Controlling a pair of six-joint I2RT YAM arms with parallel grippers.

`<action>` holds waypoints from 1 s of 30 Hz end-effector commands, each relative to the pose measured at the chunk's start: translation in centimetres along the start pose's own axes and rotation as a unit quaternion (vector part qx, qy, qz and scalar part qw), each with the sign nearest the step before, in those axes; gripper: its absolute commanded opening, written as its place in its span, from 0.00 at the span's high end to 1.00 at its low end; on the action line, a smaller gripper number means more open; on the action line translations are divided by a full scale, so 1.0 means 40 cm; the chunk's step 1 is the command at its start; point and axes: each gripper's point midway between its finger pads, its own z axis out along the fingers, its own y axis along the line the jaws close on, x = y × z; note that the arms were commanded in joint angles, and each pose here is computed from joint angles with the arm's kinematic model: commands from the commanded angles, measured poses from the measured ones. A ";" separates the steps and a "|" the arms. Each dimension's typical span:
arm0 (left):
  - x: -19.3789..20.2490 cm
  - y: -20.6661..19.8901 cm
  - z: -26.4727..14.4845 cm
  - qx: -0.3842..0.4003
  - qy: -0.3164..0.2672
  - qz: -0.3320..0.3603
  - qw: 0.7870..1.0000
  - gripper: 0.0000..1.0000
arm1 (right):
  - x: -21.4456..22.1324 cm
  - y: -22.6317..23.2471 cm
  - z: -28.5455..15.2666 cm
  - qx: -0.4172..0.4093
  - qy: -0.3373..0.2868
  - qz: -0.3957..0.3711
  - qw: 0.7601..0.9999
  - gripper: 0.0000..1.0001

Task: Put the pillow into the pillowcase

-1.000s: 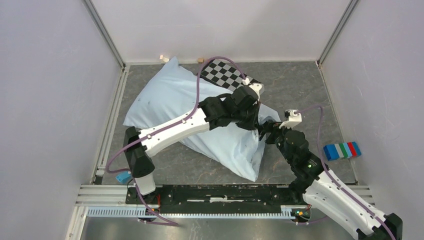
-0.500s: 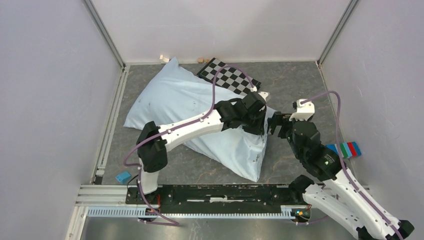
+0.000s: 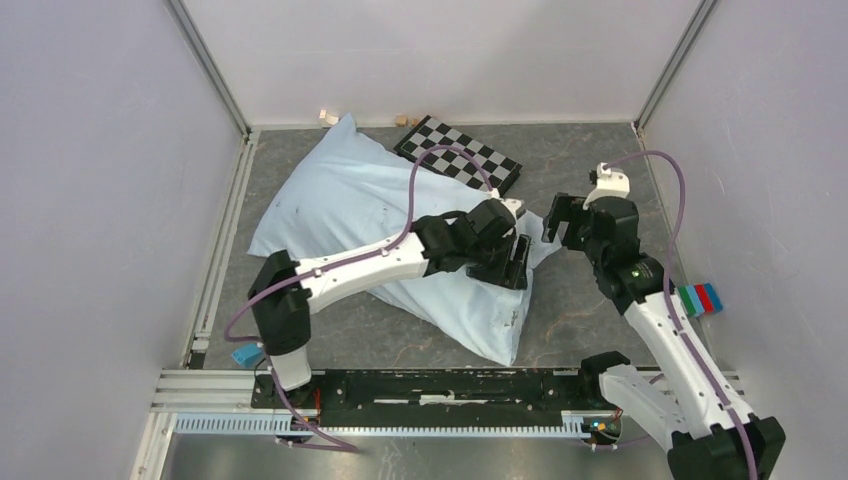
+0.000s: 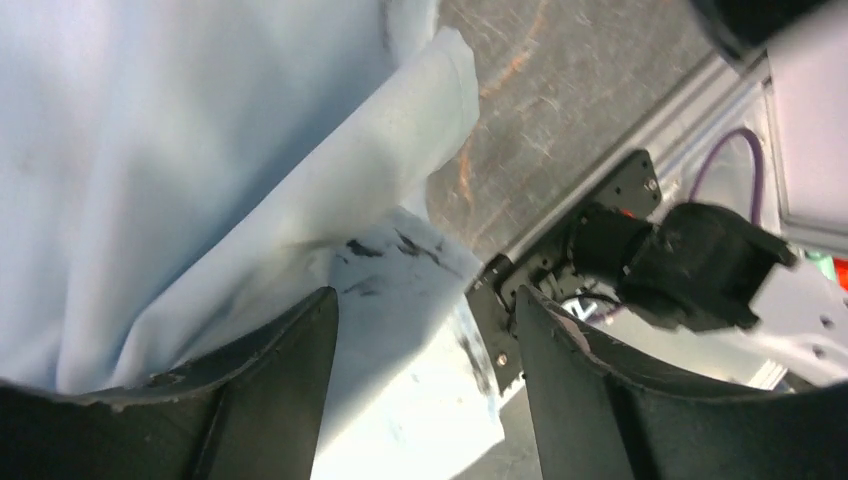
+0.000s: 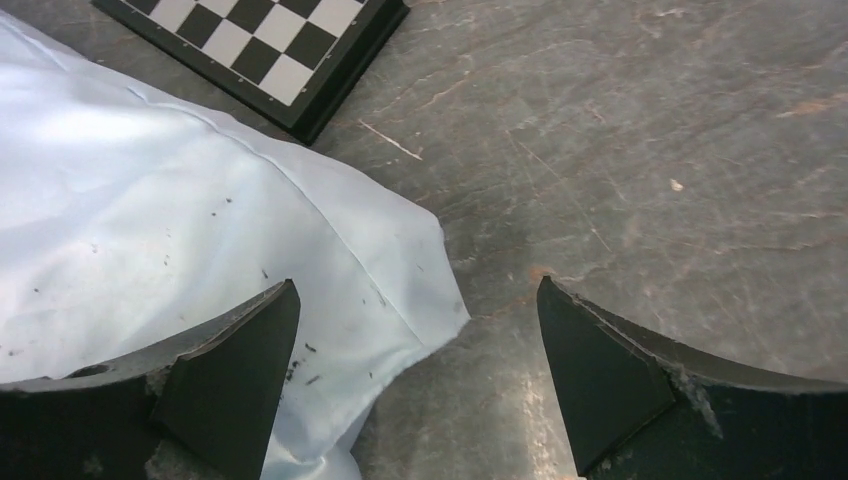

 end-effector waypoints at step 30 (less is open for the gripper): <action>0.228 -0.051 -0.014 -0.304 -0.108 0.339 0.884 0.24 | 0.167 0.080 0.120 -0.169 0.074 0.040 0.982 0.30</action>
